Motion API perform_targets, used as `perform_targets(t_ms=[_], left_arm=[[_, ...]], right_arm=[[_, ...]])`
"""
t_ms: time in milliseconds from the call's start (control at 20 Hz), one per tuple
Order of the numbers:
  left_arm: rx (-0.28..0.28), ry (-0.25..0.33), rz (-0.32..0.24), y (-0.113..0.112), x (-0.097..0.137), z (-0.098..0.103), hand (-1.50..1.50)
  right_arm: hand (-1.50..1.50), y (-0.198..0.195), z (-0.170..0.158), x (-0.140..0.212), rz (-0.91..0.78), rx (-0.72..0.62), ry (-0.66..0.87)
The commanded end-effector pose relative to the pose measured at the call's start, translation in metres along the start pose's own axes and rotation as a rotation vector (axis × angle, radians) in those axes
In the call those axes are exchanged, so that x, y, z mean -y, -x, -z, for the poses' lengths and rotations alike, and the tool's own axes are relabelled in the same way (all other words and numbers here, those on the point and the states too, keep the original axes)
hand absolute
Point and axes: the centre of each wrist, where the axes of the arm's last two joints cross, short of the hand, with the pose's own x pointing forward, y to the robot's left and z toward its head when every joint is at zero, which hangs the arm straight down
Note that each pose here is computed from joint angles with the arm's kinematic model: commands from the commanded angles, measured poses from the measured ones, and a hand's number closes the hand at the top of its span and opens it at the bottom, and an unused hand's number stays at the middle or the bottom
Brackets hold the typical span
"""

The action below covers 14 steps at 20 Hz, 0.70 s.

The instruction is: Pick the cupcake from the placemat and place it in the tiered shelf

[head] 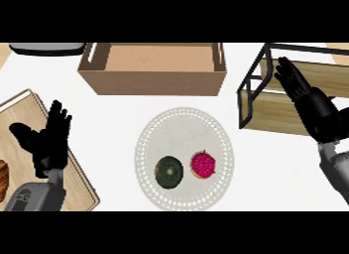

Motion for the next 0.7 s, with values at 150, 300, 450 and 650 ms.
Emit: perform_targets(t_ms=[150, 300, 450, 650], left_arm=[[0.185, 0.146, 0.097, -0.033, 0.011, 0.001, 0.00], [0.259, 0.259, 0.126, -0.052, 0.018, -0.003, 0.00], [0.234, 0.257, 0.106, -0.048, 0.018, -0.016, 0.00], [0.239, 0.225, 0.104, -0.052, 0.016, -0.017, 0.00]], right_arm=[[1.50, -0.021, 0.016, -0.091, 0.118, 0.102, -0.456], [1.50, -0.020, 0.028, -0.112, -0.098, 0.112, -0.264], [-1.50, 0.010, 0.024, -0.122, 0.397, 0.036, -0.474], [-1.50, -0.014, 0.049, -0.096, 0.402, 0.159, -0.652]])
